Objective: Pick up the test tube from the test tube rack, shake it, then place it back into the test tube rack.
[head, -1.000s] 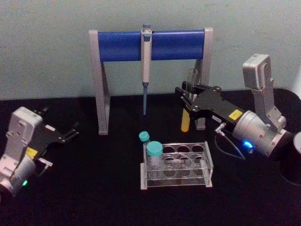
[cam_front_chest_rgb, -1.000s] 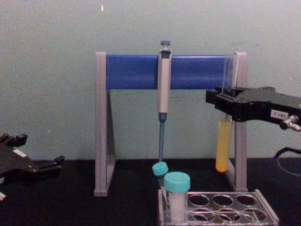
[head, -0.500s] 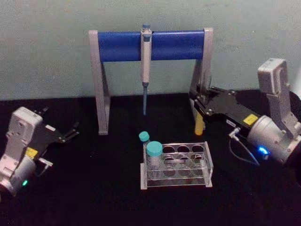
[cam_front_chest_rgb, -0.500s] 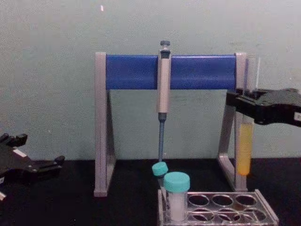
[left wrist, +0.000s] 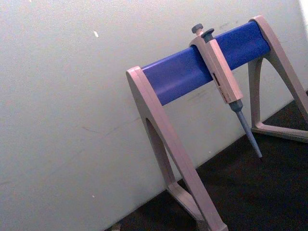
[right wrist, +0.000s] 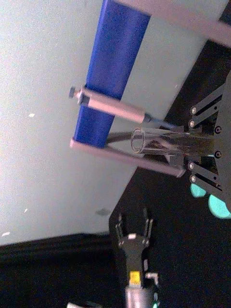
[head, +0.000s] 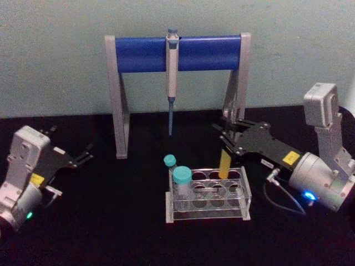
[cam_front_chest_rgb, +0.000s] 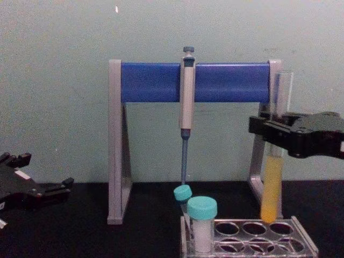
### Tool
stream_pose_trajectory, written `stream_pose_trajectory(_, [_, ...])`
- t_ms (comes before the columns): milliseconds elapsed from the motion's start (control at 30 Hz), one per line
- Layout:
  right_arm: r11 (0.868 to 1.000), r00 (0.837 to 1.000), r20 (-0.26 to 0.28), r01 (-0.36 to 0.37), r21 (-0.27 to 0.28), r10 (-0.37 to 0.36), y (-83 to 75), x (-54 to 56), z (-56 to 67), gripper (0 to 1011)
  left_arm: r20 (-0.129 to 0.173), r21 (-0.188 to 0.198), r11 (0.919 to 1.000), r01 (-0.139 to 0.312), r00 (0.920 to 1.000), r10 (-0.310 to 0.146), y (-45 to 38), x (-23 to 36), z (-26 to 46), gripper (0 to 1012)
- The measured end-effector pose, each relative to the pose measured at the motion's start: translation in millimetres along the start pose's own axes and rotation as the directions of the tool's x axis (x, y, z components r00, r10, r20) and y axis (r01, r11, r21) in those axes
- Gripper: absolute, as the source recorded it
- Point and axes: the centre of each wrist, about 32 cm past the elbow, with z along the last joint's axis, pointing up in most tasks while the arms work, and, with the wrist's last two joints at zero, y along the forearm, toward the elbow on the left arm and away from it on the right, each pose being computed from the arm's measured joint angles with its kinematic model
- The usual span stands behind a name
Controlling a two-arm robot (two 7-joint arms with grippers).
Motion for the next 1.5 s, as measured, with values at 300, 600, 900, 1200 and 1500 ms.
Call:
stream_pose_trajectory(300, [0.998, 0.999, -0.019, -0.05, 0.041, 0.051, 22.8, 3.7, -0.6, 237, 0.0, 0.0, 1.0, 0.0, 1.0, 0.0, 0.0, 0.0, 0.0, 1010])
stream_pose_trajectory(600, [0.998, 0.999, -0.031, -0.008, 0.064, 0.01, 44.1, 18.9, -3.2, 237, 0.0, 0.0, 1.0, 0.0, 1.0, 0.0, 0.0, 0.0, 0.0, 1010])
stream_pose_trajectory(900, [0.998, 0.999, -0.043, 0.033, 0.062, -0.031, 44.7, 24.1, -3.1, 237, 0.0, 0.0, 1.0, 0.0, 1.0, 0.0, 0.0, 0.0, 0.0, 1010])
stream_pose_trajectory(1200, [0.997, 0.997, -0.047, 0.057, 0.059, -0.054, 39.6, 23.6, -3.8, 237, 0.0, 0.0, 1.0, 0.0, 1.0, 0.0, 0.0, 0.0, 0.0, 1010])
stream_pose_trajectory(1500, [0.994, 0.995, -0.041, 0.095, 0.048, -0.093, 22.3, 21.7, -3.1, 237, 0.0, 0.0, 1.0, 0.0, 1.0, 0.0, 0.0, 0.0, 0.0, 1010])
